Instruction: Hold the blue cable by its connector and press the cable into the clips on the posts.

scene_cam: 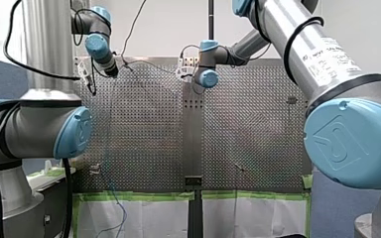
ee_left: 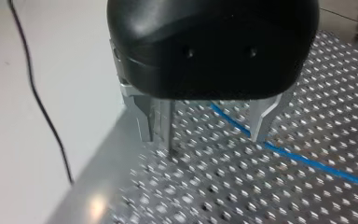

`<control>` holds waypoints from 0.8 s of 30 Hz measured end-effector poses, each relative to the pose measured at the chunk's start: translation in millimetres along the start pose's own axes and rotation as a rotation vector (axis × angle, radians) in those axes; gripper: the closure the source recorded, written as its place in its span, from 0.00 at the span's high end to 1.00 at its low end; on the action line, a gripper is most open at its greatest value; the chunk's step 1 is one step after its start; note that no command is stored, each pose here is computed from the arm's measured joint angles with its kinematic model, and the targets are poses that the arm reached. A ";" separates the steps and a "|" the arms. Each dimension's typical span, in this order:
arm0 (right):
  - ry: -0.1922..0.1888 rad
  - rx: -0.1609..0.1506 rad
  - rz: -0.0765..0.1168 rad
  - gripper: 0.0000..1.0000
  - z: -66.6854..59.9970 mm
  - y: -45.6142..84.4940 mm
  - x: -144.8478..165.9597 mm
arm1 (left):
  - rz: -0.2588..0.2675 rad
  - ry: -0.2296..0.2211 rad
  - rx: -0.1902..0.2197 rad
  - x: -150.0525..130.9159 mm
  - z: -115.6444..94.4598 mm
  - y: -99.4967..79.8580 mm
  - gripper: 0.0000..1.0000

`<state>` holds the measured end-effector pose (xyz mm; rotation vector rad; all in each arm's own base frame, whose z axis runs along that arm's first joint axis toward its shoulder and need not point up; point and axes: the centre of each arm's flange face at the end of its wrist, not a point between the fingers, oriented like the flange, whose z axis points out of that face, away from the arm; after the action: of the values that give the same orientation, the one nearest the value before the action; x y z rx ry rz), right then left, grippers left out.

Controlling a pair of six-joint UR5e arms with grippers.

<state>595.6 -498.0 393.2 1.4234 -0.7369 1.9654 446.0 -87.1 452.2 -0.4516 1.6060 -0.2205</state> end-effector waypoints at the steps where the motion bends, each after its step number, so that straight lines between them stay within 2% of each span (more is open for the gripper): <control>1: -0.001 0.000 0.000 0.00 0.0 -0.3 -0.6 | 0.001 -0.010 0.007 -3.1 -2.3 -1.8 0.98; 5: -0.004 0.002 0.000 0.00 -0.4 -1.5 -2.3 | 0.020 -0.035 0.035 -14.3 -14.9 -10.1 0.98; 11: -0.011 -0.002 -0.001 0.00 -0.6 1.3 -4.1 | 0.063 -0.054 0.052 -24.4 -30.8 -18.6 0.98; 24: -0.017 -0.008 -0.002 0.00 -0.4 5.4 -5.7 | 0.168 -0.037 0.095 -16.7 -37.1 -33.0 0.98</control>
<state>592.8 -502.2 387.1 1.4370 -0.7496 1.9497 415.0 -114.6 484.2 -0.2454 1.5810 -0.1597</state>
